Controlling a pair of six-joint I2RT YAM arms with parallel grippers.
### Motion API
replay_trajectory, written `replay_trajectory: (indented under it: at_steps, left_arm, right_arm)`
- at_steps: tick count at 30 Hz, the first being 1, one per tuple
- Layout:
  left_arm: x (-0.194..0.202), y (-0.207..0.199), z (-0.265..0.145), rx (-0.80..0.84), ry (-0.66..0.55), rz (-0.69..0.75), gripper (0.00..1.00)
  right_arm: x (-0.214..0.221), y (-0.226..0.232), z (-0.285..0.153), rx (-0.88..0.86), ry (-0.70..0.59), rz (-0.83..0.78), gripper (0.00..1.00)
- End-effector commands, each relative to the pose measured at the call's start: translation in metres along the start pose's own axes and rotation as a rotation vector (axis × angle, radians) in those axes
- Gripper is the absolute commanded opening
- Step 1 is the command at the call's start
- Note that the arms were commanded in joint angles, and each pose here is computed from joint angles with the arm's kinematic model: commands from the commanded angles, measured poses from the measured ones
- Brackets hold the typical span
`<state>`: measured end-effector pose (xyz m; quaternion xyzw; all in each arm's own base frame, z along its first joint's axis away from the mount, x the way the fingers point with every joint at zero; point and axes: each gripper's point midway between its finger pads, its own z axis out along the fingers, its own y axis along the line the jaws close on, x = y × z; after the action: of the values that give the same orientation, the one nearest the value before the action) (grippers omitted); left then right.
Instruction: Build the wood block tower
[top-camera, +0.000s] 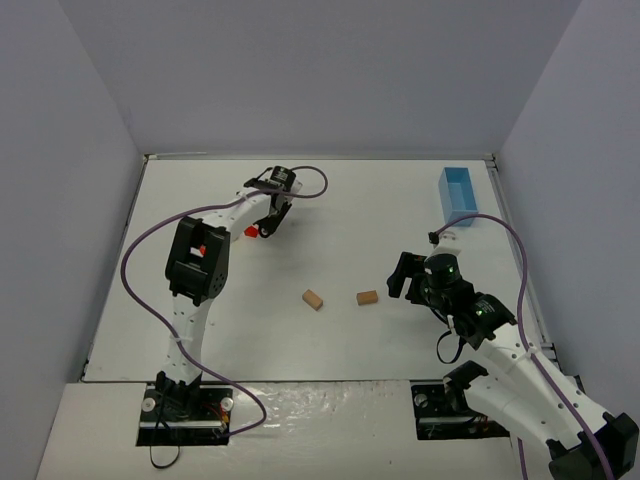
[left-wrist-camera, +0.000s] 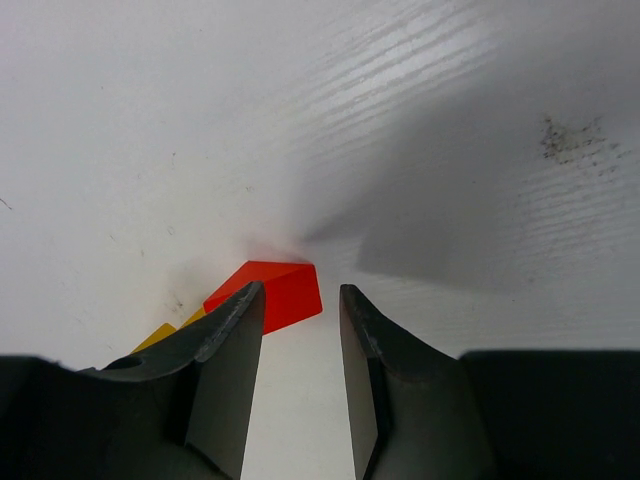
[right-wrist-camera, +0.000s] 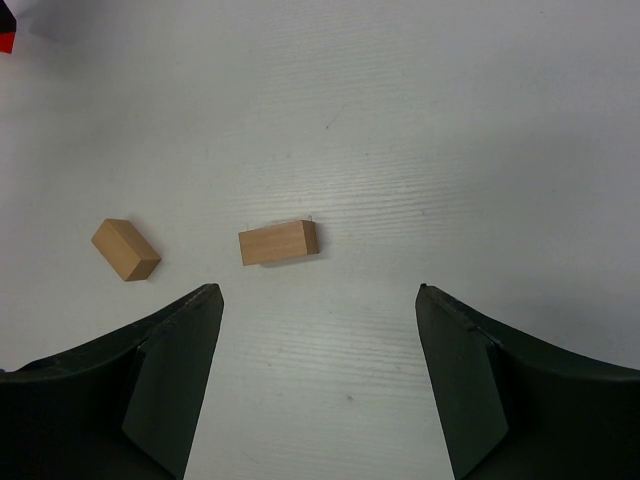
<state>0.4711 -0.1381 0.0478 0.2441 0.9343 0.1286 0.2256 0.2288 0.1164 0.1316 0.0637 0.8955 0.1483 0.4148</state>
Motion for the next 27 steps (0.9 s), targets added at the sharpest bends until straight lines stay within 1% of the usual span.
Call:
replay_trajectory:
  at_steps: [1, 8, 14, 27]
  left_arm:
    - [-0.023, 0.012, -0.008, -0.009, -0.066, -0.1, 0.32]
    - [-0.019, 0.011, -0.001, -0.008, -0.051, -0.124, 0.32]
    - [-0.019, 0.023, 0.001, -0.062, -0.048, -0.13, 0.32]
    - [-0.01, 0.048, 0.003, -0.122, -0.039, -0.148, 0.32]
  right_arm:
    - [-0.012, 0.004, 0.003, -0.012, -0.047, 0.001, 0.75]
    - [-0.011, 0.004, 0.003, -0.013, -0.045, 0.001, 0.75]
    - [-0.011, 0.005, 0.003, -0.015, -0.044, -0.001, 0.76]
    - [-0.01, 0.004, 0.004, -0.009, -0.039, -0.007, 0.76]
